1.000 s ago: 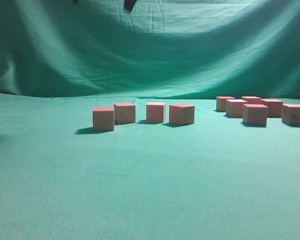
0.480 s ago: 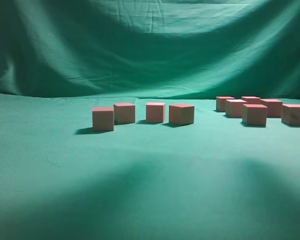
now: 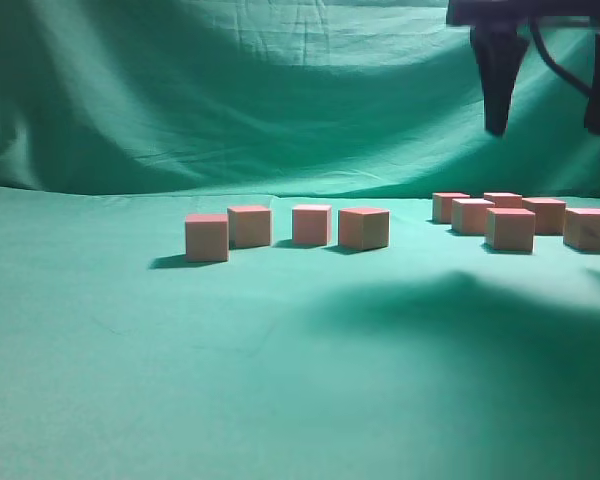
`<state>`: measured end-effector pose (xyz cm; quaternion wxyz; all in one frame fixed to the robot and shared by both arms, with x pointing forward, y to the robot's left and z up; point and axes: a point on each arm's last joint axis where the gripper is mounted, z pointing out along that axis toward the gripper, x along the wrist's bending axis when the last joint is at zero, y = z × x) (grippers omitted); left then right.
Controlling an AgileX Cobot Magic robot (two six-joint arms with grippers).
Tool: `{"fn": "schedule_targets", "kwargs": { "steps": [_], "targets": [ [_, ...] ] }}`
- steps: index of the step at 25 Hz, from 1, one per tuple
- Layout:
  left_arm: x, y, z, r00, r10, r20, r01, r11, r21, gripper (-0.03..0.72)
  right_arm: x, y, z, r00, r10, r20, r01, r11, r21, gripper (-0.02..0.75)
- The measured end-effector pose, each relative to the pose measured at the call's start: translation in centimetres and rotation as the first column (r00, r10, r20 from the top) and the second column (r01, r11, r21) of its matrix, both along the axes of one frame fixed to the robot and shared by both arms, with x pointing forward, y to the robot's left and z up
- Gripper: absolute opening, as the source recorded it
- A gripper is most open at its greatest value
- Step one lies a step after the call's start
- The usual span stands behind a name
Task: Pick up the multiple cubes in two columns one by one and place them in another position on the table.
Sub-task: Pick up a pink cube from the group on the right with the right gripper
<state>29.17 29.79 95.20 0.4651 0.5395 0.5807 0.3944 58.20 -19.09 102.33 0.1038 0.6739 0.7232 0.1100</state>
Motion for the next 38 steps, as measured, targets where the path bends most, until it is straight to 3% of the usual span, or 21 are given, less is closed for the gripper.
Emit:
{"fn": "schedule_targets", "kwargs": {
  "steps": [12,23,29,34,38],
  "targets": [
    [0.0,0.0,0.0,1.0,0.0,0.0,0.0,1.0,0.0,0.0,3.2,1.0,-5.6,0.999,0.002,0.035,-0.003,1.0,0.029,0.561],
    [0.0,0.0,0.0,1.0,0.0,0.0,0.0,1.0,0.0,0.0,4.1,1.3,-8.4,1.0,0.006,0.013,-0.006,1.0,0.024,0.561],
    [0.0,0.0,0.0,1.0,0.0,0.0,0.0,1.0,0.0,0.0,4.1,1.3,-8.5,1.0,0.002,0.015,-0.002,1.0,0.026,0.272],
    [0.0,0.0,0.0,1.0,0.0,0.0,0.0,1.0,0.0,0.0,4.2,1.3,-7.8,1.0,-0.003,-0.015,0.003,1.0,0.013,0.266],
    [0.0,0.0,0.0,1.0,0.0,0.0,0.0,1.0,0.0,0.0,3.9,2.5,-4.0,0.998,0.057,0.03,-0.057,0.998,0.013,0.266]
  ]
}}
